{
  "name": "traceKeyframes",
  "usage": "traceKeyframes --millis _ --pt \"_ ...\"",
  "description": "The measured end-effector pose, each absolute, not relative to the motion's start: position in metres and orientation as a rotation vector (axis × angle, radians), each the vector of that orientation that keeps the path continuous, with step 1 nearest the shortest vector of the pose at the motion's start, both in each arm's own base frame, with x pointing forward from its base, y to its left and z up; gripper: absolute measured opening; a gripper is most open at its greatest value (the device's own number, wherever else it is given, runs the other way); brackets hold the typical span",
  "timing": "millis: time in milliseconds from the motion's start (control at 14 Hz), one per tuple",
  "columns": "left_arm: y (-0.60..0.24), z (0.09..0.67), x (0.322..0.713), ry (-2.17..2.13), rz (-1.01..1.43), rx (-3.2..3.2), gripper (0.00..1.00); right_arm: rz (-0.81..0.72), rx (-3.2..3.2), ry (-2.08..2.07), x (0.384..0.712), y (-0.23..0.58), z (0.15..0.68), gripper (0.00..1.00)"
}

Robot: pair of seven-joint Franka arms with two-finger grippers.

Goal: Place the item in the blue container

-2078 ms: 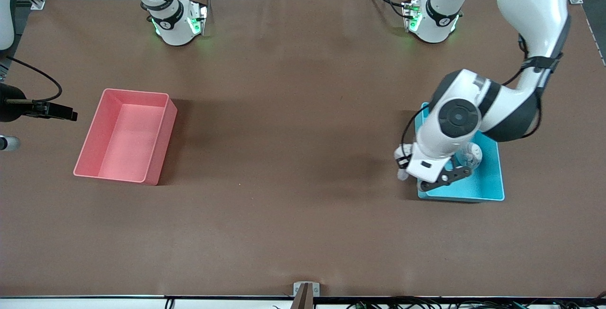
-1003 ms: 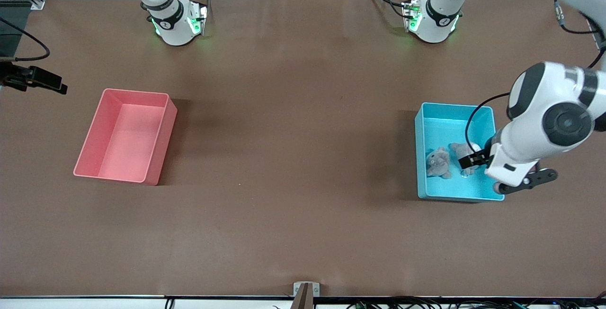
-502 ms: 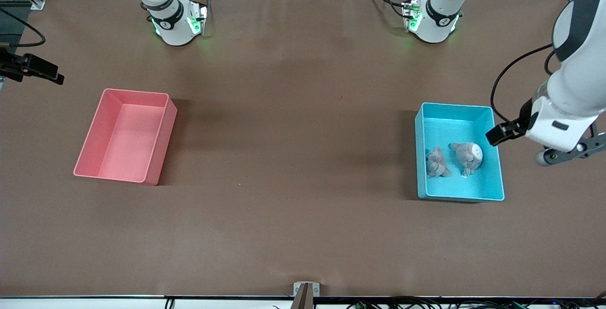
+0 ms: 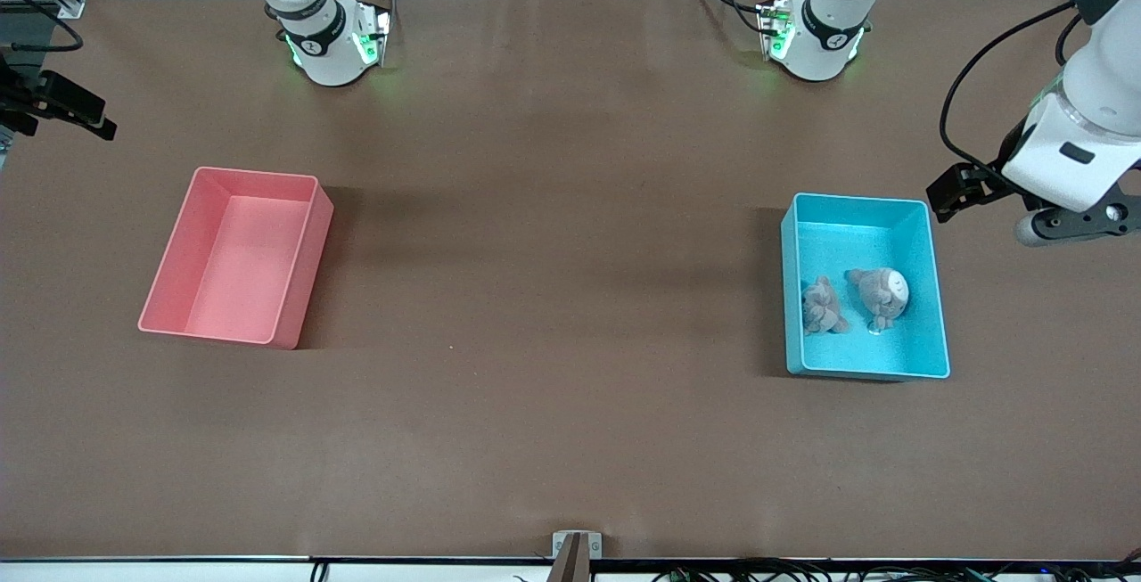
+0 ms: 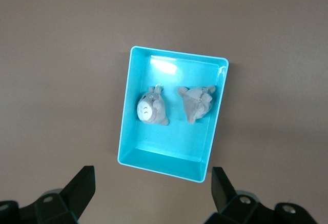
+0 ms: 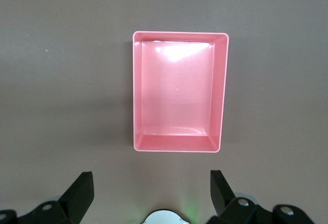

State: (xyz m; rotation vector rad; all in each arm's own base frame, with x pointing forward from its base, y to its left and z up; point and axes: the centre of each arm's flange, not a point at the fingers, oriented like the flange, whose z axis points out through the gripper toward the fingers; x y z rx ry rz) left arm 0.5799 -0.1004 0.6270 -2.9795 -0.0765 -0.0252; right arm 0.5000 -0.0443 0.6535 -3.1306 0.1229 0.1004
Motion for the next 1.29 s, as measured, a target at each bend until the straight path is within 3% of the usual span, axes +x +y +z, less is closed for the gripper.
traceKeyframes --millis 860,1290 --pt "-0.050 0.642 0.498 -0.090 0.098 -3.116 1.00 0.068 -3.134 0.089 0.502 -0.034 0.653 1.00" --pt "-0.057 0.665 0.492 -0.068 0.008 -3.114 1.00 0.091 -3.132 0.085 0.495 -0.034 0.662 1.00"
